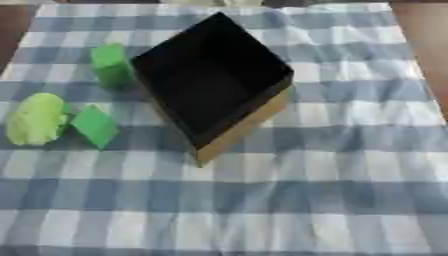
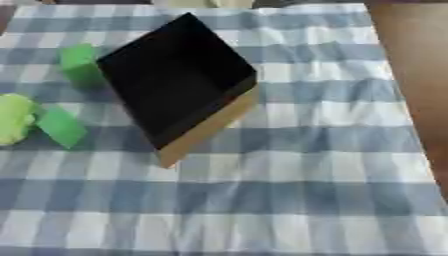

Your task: Pick up objects on the table and place them in the box.

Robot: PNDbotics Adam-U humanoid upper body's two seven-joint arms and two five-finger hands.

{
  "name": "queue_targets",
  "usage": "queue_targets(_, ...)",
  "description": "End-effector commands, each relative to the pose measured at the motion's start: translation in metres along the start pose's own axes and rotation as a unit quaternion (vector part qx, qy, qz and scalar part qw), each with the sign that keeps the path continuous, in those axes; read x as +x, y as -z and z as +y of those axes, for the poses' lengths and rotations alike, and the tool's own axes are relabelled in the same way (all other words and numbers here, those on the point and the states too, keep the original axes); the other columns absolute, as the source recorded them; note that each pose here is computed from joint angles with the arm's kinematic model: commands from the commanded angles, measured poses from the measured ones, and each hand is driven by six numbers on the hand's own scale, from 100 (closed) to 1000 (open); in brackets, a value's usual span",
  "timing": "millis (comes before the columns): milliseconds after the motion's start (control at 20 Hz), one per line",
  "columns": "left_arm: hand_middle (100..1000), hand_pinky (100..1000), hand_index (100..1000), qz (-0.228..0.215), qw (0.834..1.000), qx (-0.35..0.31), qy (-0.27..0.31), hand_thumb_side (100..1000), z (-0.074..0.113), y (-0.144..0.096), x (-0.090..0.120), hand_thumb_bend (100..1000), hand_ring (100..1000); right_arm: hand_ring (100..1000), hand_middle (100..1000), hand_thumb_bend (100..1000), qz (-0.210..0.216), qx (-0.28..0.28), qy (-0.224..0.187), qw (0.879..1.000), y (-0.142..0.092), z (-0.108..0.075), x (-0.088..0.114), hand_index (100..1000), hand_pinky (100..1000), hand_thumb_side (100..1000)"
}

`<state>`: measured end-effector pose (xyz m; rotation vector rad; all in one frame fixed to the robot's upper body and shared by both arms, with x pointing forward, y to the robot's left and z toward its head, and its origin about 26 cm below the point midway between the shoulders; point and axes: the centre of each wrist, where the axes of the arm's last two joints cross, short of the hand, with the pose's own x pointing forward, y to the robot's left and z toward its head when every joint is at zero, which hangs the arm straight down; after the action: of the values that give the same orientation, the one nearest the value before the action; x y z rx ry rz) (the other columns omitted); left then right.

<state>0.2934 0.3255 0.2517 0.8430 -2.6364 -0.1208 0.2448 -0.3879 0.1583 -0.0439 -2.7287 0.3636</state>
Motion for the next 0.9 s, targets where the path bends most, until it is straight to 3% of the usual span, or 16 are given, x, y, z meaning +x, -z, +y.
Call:
queue_targets(50,777,841,888,-0.024,1.000,-0.011,0.017,705,0.008,0.009,0.005,303,795,982,461,100,-0.011,0.015,-0.009,1.000,0.005,-0.004,0.006,886,879,549)
queue_targets(650,780,843,888,-0.026,0.996,-0.060,0.059,718,0.016,0.010,0.004,300,796,985,453,100,0.000,0.027,-0.020,0.999,-0.009,-0.004,0.009,885,879,543)
queue_targets(900,780,844,886,-0.037,0.985,-0.121,0.120,709,0.023,0.018,0.007,318,800,987,450,100,0.006,0.034,-0.026,0.999,-0.013,-0.005,0.010,885,879,542)
